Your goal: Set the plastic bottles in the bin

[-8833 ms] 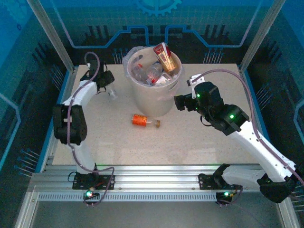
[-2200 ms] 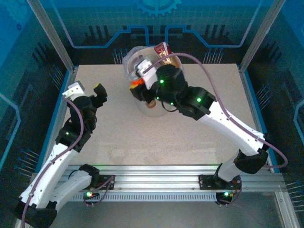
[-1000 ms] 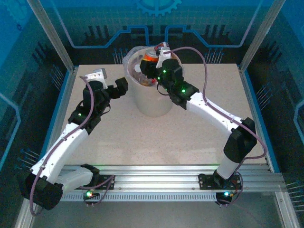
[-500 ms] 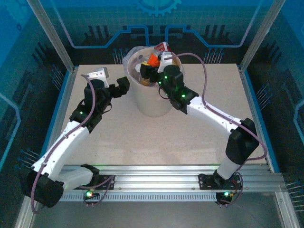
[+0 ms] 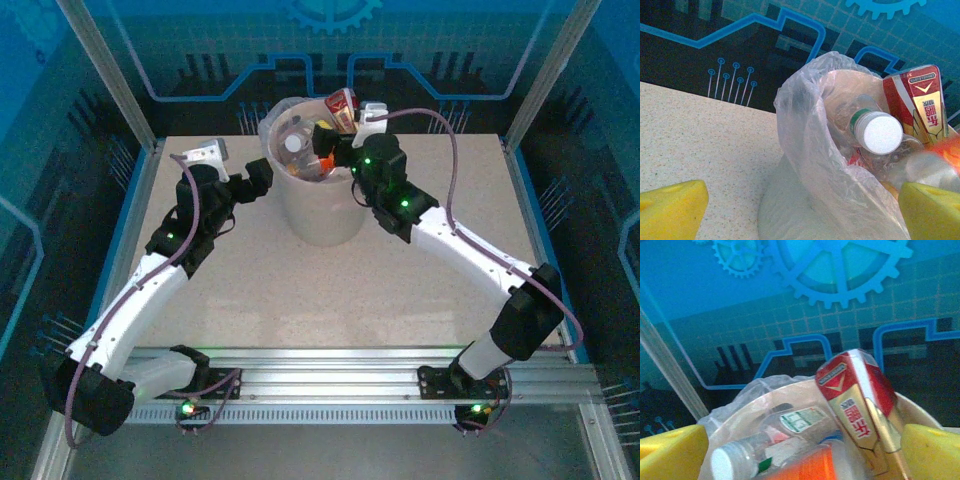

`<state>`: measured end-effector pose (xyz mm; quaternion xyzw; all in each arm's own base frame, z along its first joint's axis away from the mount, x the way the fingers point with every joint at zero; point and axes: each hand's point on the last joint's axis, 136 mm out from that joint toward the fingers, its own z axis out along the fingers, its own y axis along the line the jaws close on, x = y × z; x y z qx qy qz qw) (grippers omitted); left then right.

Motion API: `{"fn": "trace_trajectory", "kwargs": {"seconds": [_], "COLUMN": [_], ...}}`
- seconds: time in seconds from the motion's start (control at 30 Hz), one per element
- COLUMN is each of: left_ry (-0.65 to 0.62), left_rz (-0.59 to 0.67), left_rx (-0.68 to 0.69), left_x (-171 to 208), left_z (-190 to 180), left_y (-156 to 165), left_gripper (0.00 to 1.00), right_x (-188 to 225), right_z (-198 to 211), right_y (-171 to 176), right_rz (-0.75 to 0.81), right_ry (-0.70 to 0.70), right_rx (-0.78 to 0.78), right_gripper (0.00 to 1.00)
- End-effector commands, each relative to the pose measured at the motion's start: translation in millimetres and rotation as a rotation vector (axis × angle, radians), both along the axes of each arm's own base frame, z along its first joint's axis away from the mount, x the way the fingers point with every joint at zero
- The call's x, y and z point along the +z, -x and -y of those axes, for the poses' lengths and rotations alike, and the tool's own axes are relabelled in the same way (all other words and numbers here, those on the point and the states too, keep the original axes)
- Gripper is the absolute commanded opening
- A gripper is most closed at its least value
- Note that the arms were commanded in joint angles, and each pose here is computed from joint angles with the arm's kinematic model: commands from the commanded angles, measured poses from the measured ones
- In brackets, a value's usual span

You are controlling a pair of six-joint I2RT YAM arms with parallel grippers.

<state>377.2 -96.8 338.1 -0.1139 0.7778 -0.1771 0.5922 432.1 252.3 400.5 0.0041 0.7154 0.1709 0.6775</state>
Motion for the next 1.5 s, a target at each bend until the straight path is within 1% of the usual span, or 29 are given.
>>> {"fn": "trace_trajectory", "kwargs": {"seconds": [0.0,0.13,0.47,0.67,0.8,1.0,1.2,1.3,1.37,1.47], "left_ry": [-0.004,-0.005,-0.016,-0.051,-0.084,-0.157,-0.188,-0.196,-0.212,-0.252], "left_rz": [0.049,0.05,0.039,0.032,0.014,-0.042,-0.056,-0.049,-0.057,-0.056], "left_rx": [-0.016,-0.014,0.003,0.093,0.165,0.29,0.34,0.38,0.395,0.387], "left_x": [19,20,17,14,7,-19,-59,-77,-88,-106], "left_z": [1,1,-3,-22,-40,-71,-89,-98,-102,-103], "left_y": [-1,0,0,8,20,43,68,77,80,79], "left_gripper": [0.99,0.99,0.99,0.99,0.99,0.99,0.99,0.99,0.99,0.99], "right_x": [8,11,10,8,-3,-35,-85,-109,-126,-152], "right_z": [29,40,66,90,118,165,209,225,230,238], "right_y": [3,3,9,31,50,86,116,125,126,128], "right_rz": [0.005,-0.004,-0.134,-0.207,-0.28,-0.329,-0.389,-0.416,-0.416,-0.421], "right_ry": [0.005,0.009,0.092,0.104,0.121,0.18,0.253,0.3,0.355,0.401], "right_rx": [-0.088,-0.105,-0.145,-0.15,-0.206,-0.321,-0.43,-0.464,-0.457,-0.461], "right_gripper": [1.0,1.0,1.0,1.0,1.0,1.0,1.0,1.0,1.0,1.0]}}
